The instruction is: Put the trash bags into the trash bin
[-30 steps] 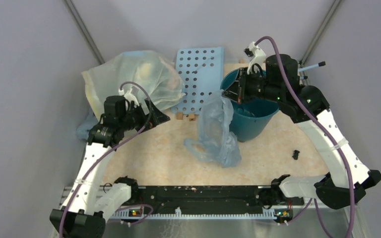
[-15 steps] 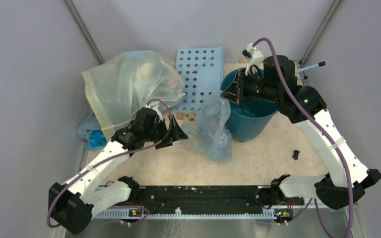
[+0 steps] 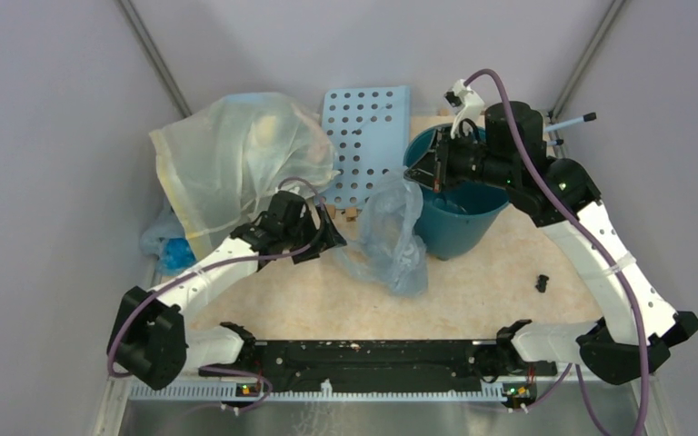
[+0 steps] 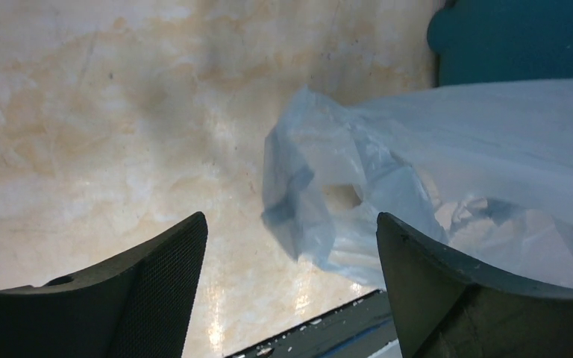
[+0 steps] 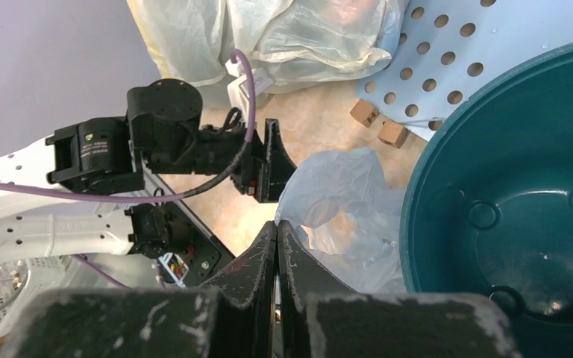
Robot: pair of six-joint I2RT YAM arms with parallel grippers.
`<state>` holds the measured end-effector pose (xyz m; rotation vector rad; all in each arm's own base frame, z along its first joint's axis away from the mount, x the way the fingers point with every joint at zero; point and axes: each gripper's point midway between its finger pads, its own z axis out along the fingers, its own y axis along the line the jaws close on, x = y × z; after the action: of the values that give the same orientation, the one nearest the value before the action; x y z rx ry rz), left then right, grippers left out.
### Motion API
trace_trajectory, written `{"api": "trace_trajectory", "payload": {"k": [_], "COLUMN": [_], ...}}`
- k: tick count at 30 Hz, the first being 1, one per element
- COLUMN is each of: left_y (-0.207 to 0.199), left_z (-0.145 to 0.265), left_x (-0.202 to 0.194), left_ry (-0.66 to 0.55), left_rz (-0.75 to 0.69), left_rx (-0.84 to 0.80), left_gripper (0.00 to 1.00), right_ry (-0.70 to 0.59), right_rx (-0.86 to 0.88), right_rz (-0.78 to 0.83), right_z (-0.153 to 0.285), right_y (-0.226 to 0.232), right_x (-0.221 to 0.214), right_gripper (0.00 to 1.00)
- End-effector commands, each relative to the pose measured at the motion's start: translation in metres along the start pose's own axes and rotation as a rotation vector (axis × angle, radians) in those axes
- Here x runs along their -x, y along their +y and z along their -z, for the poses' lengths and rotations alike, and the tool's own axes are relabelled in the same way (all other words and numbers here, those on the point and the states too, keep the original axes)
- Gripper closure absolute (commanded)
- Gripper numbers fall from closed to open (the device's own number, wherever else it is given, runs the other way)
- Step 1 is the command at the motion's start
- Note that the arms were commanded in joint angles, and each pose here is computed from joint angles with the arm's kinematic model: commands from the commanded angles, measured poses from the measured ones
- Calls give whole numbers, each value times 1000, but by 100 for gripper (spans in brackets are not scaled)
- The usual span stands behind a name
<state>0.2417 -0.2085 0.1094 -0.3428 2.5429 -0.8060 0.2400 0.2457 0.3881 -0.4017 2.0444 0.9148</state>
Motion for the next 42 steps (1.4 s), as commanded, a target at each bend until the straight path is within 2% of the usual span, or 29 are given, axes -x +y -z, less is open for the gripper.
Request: {"api": "trace_trajectory", "payload": {"k": [1, 3, 9, 13, 16, 20, 23, 26, 29, 32, 34, 37, 40, 42], "left_y": [-19, -20, -18, -2, 20, 45, 60, 70, 57, 12, -22, -60, -74, -76], "left_z": [-10, -17, -23, -10, 17, 83, 133, 167, 177, 181, 187, 192, 190, 188], "left_x": [27, 24, 14, 17, 36, 81, 108, 120, 121, 125, 125, 122, 120, 120], "left_ry": [-79, -57, -28, -69, -142, -326, -447, -515, -517, -515, -510, -471, -421, -405], "left_rz": [-41, -39, -13, -19, -39, -61, -17, 34, 17, -88, -152, -199, -178, -164], "left_rx": [-31, -45, -79, 6, 152, 342, 402, 418, 357, 145, -14, -197, -260, -270], "left_gripper": [14, 21, 58, 99, 100, 100, 100, 100, 100, 100, 100, 100, 100, 100], "right_ry": [-72, -68, -76, -80, -83, -121, -161, -180, -167, -126, -65, 56, 128, 117], "right_rx": [44, 42, 12, -26, -105, -372, -569, -641, -572, -421, -311, -181, -130, -91], "right_rz": [23, 26, 14, 6, 18, 3, -26, -42, -35, -11, 9, 27, 39, 91], "right_z": [14, 14, 15, 14, 17, 34, 50, 55, 46, 28, 15, -5, -17, -21], "right_y": [14, 14, 8, 1, -13, -56, -88, -100, -90, -68, -52, -36, -30, -19], "right_x": [16, 15, 14, 14, 14, 21, 22, 23, 22, 17, 8, -12, -25, -25], "right_gripper": [100, 100, 100, 100, 100, 100, 100, 100, 100, 98, 86, 62, 51, 47]}}
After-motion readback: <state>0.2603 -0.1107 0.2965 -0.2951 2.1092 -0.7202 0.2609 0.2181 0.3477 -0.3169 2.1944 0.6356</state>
